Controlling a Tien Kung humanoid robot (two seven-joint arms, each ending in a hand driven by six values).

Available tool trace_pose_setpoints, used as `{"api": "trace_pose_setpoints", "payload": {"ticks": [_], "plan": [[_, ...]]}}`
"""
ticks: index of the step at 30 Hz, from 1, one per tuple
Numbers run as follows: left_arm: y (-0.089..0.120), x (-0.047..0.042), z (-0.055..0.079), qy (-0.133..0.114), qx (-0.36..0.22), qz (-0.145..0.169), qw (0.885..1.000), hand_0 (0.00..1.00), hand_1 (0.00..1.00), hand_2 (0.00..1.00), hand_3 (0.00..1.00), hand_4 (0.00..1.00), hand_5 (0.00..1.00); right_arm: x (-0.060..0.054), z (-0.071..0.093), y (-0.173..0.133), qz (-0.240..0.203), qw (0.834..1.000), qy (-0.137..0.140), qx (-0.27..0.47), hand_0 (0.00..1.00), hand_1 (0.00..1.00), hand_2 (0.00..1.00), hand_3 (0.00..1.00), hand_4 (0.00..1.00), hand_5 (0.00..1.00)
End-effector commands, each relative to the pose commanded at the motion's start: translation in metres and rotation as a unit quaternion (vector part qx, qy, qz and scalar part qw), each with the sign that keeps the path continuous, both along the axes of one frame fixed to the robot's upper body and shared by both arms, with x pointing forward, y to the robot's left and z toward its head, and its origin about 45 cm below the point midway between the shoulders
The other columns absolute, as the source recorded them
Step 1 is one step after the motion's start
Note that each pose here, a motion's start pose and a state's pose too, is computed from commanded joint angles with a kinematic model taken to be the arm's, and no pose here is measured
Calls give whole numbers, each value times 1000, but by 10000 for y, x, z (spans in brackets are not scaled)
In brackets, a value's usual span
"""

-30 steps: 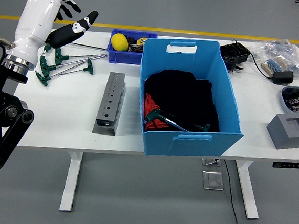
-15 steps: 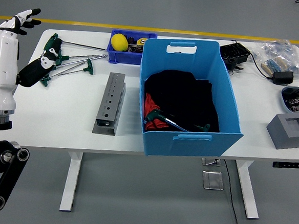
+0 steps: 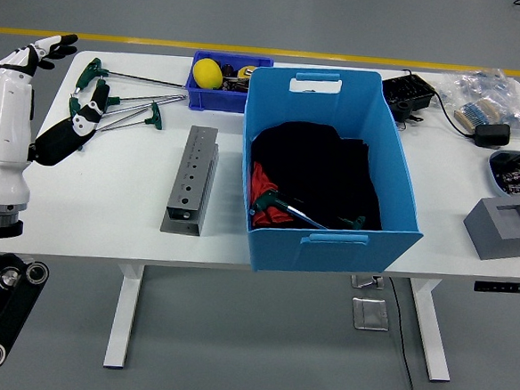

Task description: Lift tool from toolbox,place it in box,lift tool from toolbox,place it in box

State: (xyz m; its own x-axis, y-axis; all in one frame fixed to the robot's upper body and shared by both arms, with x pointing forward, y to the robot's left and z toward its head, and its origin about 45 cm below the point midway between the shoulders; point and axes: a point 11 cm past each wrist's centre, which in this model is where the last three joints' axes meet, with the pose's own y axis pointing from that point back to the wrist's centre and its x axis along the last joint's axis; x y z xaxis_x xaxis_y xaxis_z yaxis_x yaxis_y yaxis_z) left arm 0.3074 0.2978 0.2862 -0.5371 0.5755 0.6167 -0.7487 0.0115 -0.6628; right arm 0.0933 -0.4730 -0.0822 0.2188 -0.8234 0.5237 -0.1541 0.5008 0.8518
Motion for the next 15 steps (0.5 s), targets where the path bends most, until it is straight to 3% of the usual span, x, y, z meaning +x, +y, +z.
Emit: {"api": "trace_pose_setpoints", "payload": {"ticks": [1,2,7,8,15], "plan": [[-1,-2,-6,1,0,-1,1000,828,847,888,745,726,691,0,-1,2,0,1000,-1,0,616,607,674,529,770,573],[0,-7,-17,2,-1,-1,1000,998,998,998,843,738,690,-1,-2,5,0,1000,-1,0,618,606,675,528,768,573],[17,-9,-56,10,-4,2,1000,998,998,998,843,738,690,3,-8,20,-4,1000,-5,-1,618,606,675,528,768,573],[18,-5,-57,11,-5,3,1000,998,998,998,990,749,705,7,-7,22,-4,1000,-6,-2,617,604,678,530,766,576],[29,31,-62,15,-20,6,1000,998,998,998,998,755,713,61,15,0,-4,1000,-16,-5,615,602,679,530,766,575]]}}
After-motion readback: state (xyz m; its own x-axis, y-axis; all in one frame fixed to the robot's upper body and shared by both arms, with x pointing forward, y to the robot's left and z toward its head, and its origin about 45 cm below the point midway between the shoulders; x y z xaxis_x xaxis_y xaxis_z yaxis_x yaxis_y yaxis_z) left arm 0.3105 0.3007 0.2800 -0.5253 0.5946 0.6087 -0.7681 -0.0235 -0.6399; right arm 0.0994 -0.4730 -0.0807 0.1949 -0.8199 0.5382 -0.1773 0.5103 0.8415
